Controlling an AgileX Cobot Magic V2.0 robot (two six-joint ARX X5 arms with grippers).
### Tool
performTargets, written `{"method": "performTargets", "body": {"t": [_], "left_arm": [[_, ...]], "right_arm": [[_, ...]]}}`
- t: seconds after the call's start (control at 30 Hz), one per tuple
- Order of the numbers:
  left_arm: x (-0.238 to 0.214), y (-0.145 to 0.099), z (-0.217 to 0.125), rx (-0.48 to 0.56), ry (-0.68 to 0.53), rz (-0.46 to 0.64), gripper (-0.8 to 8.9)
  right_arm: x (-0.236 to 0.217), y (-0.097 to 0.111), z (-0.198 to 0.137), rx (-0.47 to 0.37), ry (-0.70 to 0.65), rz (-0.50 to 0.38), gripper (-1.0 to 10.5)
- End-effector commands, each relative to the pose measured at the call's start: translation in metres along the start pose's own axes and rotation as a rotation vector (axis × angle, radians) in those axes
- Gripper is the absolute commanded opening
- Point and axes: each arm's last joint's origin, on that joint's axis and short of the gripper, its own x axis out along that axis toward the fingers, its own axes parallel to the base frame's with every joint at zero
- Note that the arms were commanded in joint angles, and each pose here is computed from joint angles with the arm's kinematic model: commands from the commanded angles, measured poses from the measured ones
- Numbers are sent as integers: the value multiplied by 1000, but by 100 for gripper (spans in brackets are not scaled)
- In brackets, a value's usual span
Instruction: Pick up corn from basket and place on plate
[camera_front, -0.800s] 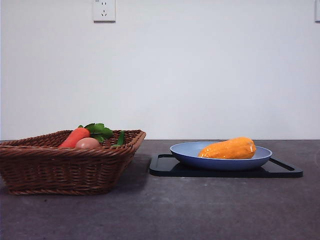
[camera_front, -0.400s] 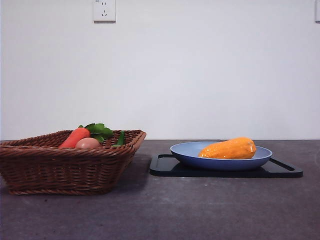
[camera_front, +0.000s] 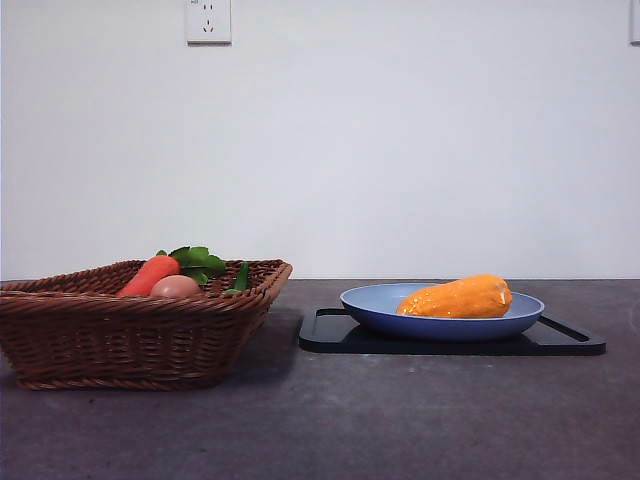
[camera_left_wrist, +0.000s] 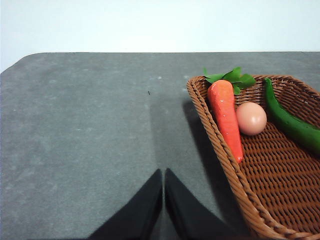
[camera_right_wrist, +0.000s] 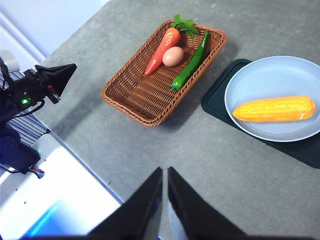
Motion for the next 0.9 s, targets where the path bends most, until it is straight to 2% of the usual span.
{"method": "performTargets", "body": {"t": [0.03,0.47,0.57,0.63,0.73,0.9], "left_arm": [[2,0,-9,-7,32,-1,8],[2,0,-9,-7,32,-1,8],[2,0,-9,-7,32,-1,8],[2,0,-9,-7,32,-1,8],[2,0,-9,-7,32,-1,8],[2,0,-9,-7,32,-1,8]], "right_arm": [[-4,3,4,-11,-23,4,4],[-4,3,4,-12,-23,4,4],[-4,3,4,-81,-25,-1,4],[-8,1,4,-137,-57,-79,4],[-16,-2,3,-209,-188,-240,4],[-17,-12,-18,-258,-388,-397,4]]}}
